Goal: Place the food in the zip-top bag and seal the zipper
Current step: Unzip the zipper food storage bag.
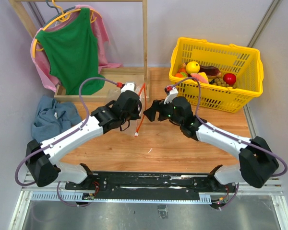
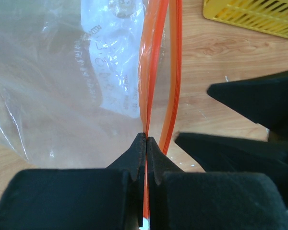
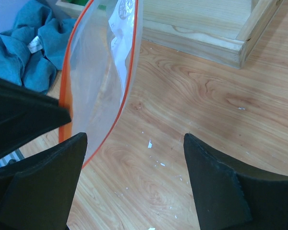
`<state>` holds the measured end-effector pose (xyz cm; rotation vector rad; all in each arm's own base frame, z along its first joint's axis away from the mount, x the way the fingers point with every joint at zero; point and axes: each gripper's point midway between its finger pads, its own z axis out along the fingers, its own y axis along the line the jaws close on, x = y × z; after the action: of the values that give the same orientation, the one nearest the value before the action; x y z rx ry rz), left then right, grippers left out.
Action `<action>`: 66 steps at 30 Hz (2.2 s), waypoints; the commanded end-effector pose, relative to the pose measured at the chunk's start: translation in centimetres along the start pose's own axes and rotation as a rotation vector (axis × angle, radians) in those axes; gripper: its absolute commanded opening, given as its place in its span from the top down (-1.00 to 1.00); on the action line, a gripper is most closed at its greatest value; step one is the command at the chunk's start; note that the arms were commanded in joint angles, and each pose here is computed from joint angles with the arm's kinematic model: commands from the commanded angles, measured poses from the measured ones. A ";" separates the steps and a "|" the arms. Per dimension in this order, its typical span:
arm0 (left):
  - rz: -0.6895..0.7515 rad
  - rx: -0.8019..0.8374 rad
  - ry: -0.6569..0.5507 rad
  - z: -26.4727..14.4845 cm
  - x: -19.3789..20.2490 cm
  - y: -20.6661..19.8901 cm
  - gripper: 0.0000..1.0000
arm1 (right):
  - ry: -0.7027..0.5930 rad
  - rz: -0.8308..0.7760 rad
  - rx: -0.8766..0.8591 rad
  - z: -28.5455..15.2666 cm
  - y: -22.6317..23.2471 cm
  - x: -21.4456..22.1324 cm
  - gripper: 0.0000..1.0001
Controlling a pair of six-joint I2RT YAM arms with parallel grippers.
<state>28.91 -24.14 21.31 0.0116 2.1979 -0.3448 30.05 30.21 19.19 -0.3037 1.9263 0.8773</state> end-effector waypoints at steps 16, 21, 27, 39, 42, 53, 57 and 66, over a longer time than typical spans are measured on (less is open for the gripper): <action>-0.063 0.093 -0.006 -2.6 -0.4 -1.2 0.99 | 0.048 -0.085 0.142 0.9 0.6 -0.3 0.99; -0.072 0.064 -0.004 -2.3 -0.3 -0.9 0.54 | 0.051 -0.126 0.188 -0.2 2.0 -0.6 0.99; -0.082 0.044 0.004 -2.0 0.2 -0.5 0.19 | 0.038 -0.151 0.198 -0.8 3.3 -0.8 0.99; -0.033 -0.131 -0.002 -3.7 -0.3 3.3 0.58 | 0.054 -0.237 0.260 -1.8 2.1 -0.8 0.99; -0.016 -0.179 0.001 -4.5 -0.3 4.7 0.85 | 0.072 -0.289 0.263 -2.3 1.3 -0.6 0.99; 0.072 -0.251 -0.021 -6.3 -2.3 6.2 0.99 | 0.123 -0.332 0.156 -3.2 0.7 -2.0 0.92; 0.089 -0.242 -0.009 -5.6 -2.6 5.3 0.99 | 0.146 -0.385 0.085 -3.7 2.2 -3.2 0.45; 0.116 -0.296 -0.037 -5.3 -3.6 6.4 0.99 | 0.181 -0.474 -0.007 -7.0 2.2 -9.0 -0.43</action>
<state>27.01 -17.33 23.94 -0.0141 2.2359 0.0014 29.01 27.48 27.30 -0.7126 1.9326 0.5602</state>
